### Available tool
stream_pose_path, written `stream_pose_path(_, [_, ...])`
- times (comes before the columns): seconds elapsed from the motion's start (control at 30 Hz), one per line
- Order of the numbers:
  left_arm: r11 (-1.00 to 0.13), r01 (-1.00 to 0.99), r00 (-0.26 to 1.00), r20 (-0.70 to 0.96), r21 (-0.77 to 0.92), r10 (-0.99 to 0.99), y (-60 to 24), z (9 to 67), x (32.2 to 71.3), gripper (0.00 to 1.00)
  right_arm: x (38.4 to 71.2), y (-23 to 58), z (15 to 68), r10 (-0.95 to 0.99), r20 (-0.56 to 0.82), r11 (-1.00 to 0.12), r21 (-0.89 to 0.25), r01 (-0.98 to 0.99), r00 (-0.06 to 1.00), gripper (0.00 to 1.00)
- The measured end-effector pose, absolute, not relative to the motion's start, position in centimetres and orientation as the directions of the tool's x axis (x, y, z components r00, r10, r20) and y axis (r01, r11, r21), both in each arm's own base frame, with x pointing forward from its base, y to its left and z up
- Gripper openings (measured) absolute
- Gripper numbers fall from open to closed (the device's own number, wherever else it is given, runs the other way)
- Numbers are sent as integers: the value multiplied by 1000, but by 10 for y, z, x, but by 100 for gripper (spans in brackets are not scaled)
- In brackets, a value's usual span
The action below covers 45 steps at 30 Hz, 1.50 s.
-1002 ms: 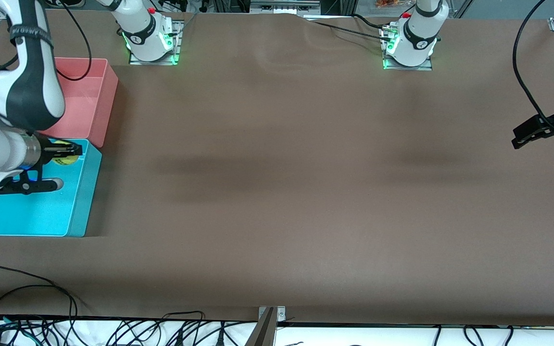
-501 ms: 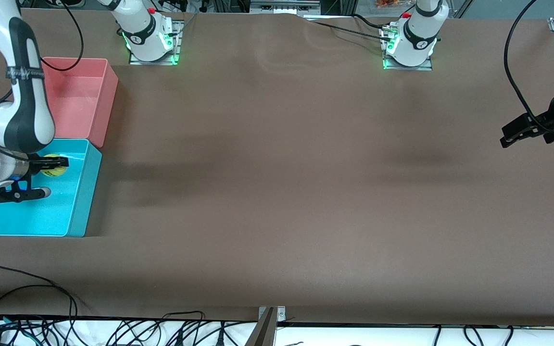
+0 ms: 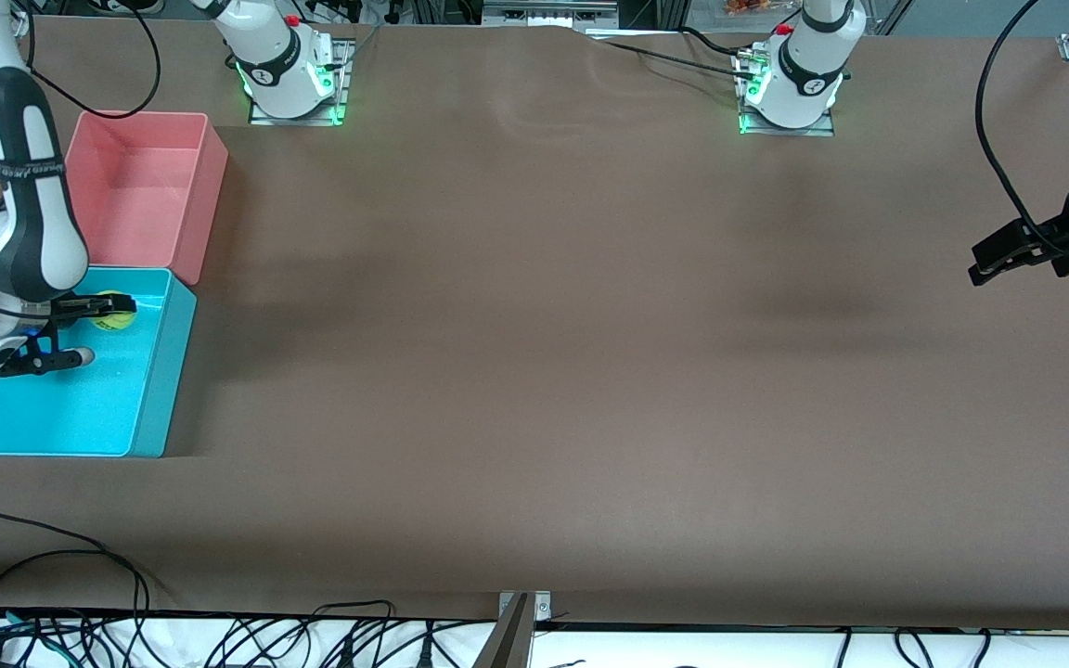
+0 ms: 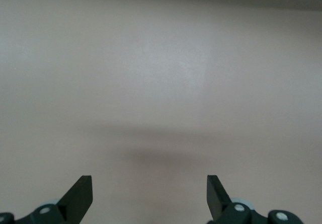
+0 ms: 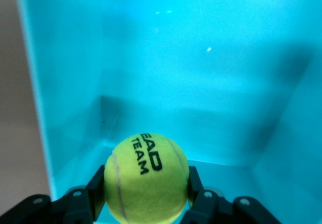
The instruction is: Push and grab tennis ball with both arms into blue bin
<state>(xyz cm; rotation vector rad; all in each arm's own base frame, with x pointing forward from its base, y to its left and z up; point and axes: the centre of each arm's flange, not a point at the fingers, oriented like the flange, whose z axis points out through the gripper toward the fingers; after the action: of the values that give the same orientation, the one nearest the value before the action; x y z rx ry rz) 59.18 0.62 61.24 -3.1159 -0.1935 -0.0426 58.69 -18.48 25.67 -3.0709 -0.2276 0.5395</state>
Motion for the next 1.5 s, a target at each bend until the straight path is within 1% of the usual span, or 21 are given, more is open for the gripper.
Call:
stream_pose_path(0.3, [-992,126,992,28,-18,125,7,612,592,100,573,-208,218,132,-368,-990,-100,102,920,66])
stream_pose_path(0.5, [-992,126,992,28,-18,125,7,612,592,100,571,-210,209,138,-366,-987,-129,96,920,66])
stream_pose_path(0.57, [-992,126,992,28,-18,126,7,612,592,100,571,-209,208,139,-366,-987,-132,96,920,71])
stream_pose_path(0.6, [-992,126,992,28,-18,126,7,612,592,100,571,-209,207,139,-366,-986,-133,96,920,79])
stream_pose_path(0.63, [-992,126,992,28,-18,126,7,612,592,100,572,-209,207,140,-366,-986,-133,97,920,79])
stream_pose_path(0.67, [-992,126,992,28,-18,126,7,612,592,100,572,-209,208,140,-365,-986,-133,97,920,87])
stream_pose_path(0.73, [-992,126,992,28,-18,126,7,612,592,100,572,-209,208,141,-363,-986,-133,99,921,96])
stream_pose_path(0.8, [-992,126,992,28,-18,126,7,612,592,100,573,-209,209,142,-362,-986,-133,100,921,100])
stream_pose_path(1.07, [-992,126,992,28,-18,126,7,612,592,100,581,-206,217,150,-346,-985,-129,111,926,100])
stream_pose_path(1.2, [-992,126,992,28,-18,126,8,612,592,100,590,-204,231,157,-341,-984,-130,119,927,100])
stream_pose_path(1.5, [-992,126,992,28,-18,126,8,612,592,100,617,-190,301,191,-352,-978,-144,149,916,100])
